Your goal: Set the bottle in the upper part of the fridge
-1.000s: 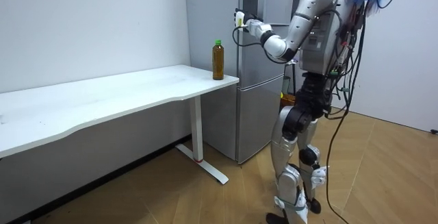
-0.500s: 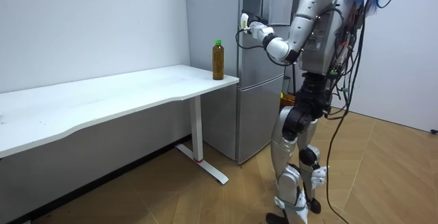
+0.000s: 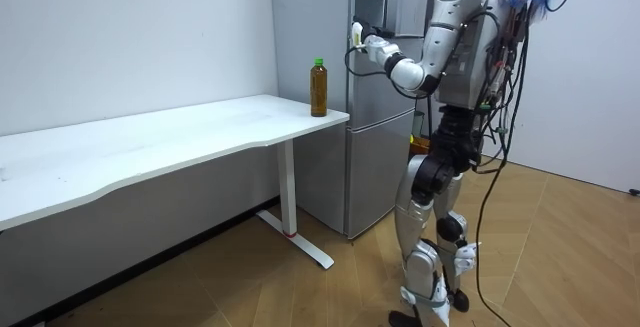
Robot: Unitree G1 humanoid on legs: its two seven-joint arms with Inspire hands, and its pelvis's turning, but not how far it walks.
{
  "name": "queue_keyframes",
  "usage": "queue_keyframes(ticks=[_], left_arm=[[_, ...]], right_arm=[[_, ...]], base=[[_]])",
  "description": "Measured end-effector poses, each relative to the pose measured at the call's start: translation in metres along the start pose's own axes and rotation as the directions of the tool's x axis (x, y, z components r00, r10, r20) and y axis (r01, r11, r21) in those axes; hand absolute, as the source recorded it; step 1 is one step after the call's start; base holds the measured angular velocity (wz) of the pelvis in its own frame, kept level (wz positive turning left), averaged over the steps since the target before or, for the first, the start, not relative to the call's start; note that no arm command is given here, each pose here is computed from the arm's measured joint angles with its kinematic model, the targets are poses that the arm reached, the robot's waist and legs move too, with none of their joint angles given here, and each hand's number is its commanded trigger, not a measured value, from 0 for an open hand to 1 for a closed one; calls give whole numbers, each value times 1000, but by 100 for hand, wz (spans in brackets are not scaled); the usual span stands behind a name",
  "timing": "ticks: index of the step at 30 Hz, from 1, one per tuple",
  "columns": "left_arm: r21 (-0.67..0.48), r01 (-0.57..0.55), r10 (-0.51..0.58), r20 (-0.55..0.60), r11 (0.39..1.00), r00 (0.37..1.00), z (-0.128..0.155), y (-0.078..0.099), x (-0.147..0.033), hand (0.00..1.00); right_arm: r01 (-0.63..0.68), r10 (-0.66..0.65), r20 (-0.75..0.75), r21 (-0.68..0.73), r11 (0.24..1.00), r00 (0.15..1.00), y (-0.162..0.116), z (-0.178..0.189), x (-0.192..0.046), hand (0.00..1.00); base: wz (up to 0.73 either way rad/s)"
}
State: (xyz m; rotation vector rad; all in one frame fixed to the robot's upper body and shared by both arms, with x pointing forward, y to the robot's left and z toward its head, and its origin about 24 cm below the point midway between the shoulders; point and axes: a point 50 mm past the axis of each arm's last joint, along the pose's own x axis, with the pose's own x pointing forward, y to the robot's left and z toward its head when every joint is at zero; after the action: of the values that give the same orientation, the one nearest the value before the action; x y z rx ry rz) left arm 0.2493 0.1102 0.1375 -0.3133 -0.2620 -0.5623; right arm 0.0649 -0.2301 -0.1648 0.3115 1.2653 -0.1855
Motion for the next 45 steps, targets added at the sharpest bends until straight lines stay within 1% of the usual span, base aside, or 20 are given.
queue_keyframes(ticks=[4,16,18,21,24,27,30,35,38,45], left_arm=[[-37,1,-1,-13,999,1000,-5,-3,-3,0],[-53,36,-38,-29,998,999,-10,-11,-2,0],[-65,61,-64,-32,996,997,-11,-14,-1,0],[-88,114,-118,-46,990,992,-16,-23,0,0],[-111,181,-188,-63,977,980,-21,-36,1,0],[-146,302,-316,-84,942,945,-28,-55,2,0],[-158,345,-364,-109,925,925,-31,-61,3,0],[-198,435,-460,-106,878,881,-34,-73,2,0],[-203,459,-486,-106,865,868,-34,-75,1,0],[-205,467,-494,-105,860,863,-35,-76,1,0]], right_arm=[[-1,1,4,4,1000,1000,0,0,0,0],[1,-1,7,-6,1000,1000,1,0,0,0],[2,-2,7,-6,1000,1000,1,0,0,0],[4,-4,8,-7,1000,1000,1,1,1,0],[8,-8,10,-8,1000,1000,2,2,1,0],[10,-10,20,-16,1000,1000,5,7,2,0],[9,-8,28,-25,1000,1000,5,11,2,0],[-5,4,33,10,1000,999,7,11,3,0],[-21,21,34,4,1000,999,9,12,3,0],[-44,45,30,-17,999,999,14,11,4,0]], base=[[0],[0],[0],[0],[-5],[-9],[-17],[-4],[-8],[-3]])
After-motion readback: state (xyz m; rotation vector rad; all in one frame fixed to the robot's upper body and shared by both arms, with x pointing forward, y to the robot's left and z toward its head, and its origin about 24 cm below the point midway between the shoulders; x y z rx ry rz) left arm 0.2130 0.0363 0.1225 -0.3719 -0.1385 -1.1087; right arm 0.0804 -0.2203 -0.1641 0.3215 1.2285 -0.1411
